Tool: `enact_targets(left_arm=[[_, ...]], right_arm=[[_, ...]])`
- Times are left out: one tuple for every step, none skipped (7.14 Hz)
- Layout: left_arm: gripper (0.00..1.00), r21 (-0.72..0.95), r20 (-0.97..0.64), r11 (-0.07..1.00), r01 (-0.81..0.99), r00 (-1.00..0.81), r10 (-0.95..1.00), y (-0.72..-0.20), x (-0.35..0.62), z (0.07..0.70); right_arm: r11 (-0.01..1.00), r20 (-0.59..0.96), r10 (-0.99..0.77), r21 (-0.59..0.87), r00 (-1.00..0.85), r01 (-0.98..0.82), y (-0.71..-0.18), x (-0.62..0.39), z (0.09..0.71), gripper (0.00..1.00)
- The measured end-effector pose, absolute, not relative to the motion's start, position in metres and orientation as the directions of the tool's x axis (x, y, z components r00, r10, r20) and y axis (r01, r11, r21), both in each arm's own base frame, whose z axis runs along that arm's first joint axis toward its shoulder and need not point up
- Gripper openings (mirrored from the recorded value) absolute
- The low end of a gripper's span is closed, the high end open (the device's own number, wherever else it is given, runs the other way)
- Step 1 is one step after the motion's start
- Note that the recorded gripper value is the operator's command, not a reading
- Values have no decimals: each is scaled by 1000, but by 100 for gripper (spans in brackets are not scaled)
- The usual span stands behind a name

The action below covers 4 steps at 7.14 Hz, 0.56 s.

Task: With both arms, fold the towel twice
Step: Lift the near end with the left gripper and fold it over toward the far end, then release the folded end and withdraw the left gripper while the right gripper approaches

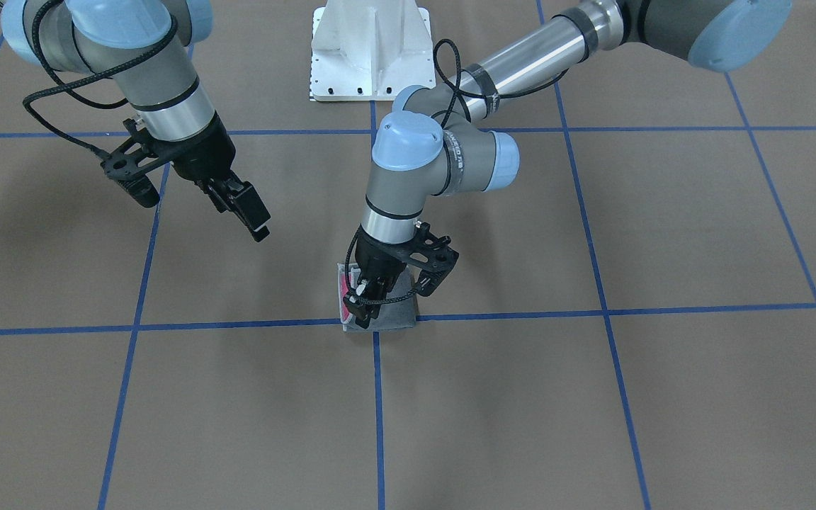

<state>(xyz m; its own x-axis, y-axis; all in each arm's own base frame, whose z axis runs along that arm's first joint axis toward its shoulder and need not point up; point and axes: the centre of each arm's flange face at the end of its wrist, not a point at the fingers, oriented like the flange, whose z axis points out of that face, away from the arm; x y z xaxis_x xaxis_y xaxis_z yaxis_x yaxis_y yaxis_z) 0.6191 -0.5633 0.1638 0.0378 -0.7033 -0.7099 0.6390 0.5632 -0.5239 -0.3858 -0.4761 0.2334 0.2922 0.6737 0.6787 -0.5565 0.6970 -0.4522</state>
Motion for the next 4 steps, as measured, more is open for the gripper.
enact_targets(left_arm=[[100, -522, -715, 559, 645, 26, -698, -569, 617, 159], [100, -524, -721, 559, 643, 13, -692, -575, 609, 150], [100, -535, -725, 569, 625, 7, -689, -575, 602, 136], [100, -550, -722, 583, 598, 11, -692, -571, 592, 124]], right_arm=[[697, 679, 673, -452, 293, -557, -476, -385, 233, 100], [697, 679, 673, -451, 292, -557, -476, -385, 233, 100], [700, 681, 671, -449, 294, -556, -474, -388, 232, 100], [706, 685, 665, -445, 298, -551, -470, -397, 231, 100]])
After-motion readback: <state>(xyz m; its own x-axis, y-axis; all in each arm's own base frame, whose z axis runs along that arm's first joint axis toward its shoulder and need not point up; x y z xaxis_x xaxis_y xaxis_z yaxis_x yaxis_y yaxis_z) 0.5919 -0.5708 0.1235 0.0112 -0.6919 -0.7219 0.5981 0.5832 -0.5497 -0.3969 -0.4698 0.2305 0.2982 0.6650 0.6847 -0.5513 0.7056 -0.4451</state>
